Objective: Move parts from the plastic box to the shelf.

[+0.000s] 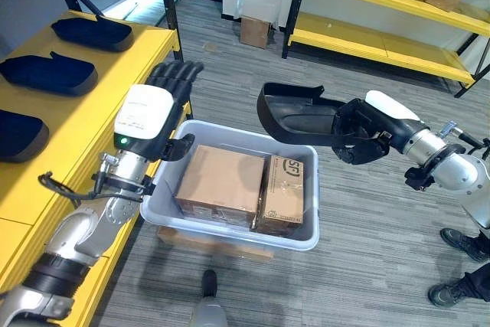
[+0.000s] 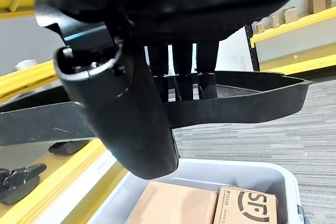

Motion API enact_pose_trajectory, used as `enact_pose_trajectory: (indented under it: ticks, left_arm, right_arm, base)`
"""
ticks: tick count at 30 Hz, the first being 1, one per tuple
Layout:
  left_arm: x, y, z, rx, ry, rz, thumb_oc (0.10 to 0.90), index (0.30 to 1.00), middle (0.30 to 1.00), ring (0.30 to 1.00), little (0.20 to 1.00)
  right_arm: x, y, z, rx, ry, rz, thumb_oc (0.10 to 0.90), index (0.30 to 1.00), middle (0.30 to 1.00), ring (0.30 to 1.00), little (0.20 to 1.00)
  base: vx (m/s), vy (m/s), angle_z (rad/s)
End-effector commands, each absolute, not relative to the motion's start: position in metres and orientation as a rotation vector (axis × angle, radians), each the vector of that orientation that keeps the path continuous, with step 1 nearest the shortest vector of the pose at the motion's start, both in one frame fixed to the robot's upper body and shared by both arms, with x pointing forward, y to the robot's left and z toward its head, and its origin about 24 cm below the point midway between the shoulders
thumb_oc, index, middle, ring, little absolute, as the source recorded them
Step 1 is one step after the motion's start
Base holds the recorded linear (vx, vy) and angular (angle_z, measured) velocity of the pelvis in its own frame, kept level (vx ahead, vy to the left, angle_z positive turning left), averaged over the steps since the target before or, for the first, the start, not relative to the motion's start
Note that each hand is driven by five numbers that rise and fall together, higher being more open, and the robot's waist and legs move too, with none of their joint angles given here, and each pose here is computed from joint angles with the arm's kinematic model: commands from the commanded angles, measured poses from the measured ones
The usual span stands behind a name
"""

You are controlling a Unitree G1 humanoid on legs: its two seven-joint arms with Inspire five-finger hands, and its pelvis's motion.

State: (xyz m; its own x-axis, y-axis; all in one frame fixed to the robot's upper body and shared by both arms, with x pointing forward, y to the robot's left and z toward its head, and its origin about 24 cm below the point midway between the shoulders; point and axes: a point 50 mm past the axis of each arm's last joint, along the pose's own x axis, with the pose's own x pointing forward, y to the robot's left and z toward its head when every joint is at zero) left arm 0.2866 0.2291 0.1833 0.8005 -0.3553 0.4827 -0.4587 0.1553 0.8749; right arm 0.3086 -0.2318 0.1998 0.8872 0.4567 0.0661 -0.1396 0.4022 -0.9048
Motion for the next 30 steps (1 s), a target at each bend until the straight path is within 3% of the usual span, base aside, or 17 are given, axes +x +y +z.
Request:
enact_pose_trajectory:
  ticks: [1,30]
  left_arm:
    - [0.287,0.206,0.207,1.492,-0.929,0.080,0.900,1.000,1.000,1.000,1.000]
    - [0.297,0.152,0.213,1.523,-1.107,-0.086,0.900,1.000,1.000,1.000,1.000]
  right_arm:
    - [0.319,-0.212,0.247,-1.038,-0.569,0.325,0.400,0.300,0.300,0.300,0.300]
    - [0.329,-0.176,0.251,-1.024,-0.659,0.400,0.400,0.300,0.300,0.300,0.300]
  base:
    - [0.02,0.007,-0.04]
    - [0.00,0.003,-0.02]
